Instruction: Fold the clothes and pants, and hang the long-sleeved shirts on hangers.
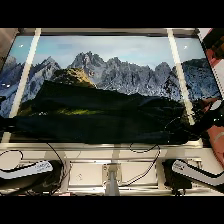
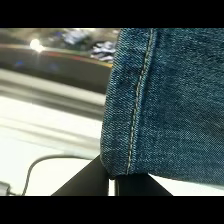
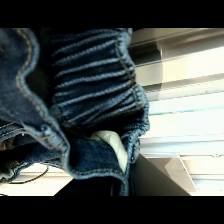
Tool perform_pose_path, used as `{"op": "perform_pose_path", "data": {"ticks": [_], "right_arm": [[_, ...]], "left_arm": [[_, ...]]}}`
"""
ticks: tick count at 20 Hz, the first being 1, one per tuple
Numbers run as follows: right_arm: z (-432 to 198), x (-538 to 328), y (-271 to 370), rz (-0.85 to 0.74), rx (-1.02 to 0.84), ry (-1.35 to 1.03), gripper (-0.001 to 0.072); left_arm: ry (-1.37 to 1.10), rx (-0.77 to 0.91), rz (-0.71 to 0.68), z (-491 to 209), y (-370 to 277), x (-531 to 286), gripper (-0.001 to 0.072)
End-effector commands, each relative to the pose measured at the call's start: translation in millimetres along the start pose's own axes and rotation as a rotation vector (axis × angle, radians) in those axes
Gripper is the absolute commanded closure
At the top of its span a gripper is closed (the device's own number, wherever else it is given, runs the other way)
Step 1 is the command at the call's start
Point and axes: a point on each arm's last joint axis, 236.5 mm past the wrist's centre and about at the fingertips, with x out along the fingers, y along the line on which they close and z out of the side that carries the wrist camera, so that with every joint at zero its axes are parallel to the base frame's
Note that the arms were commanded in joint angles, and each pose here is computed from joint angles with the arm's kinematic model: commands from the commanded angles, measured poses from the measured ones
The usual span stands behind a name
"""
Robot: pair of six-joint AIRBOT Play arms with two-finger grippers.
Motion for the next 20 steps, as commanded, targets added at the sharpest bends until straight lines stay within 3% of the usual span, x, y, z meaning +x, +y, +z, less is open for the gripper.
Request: {"op": "perform_pose_path", "data": {"ticks": [1,10,14,20], "right_arm": [[0,1,2,0.008,0.002,0.0,0.0661],[14,0,17,0.072,0.002,-0.06,0.0661],[15,-1,17,0.071,0.002,-0.065,0.0661],[23,-1,16,0.067,0.003,-0.096,0.066]], "left_arm": [[-0.054,-0.012,0.057,16,11,-10,0.0688],[-0.638,0.171,0.274,153,3,-164,0.0686],[-0.507,0.146,0.215,122,1,-139,0.0686],[-0.147,0.172,0.016,37,-47,-14,0.0685]]}}
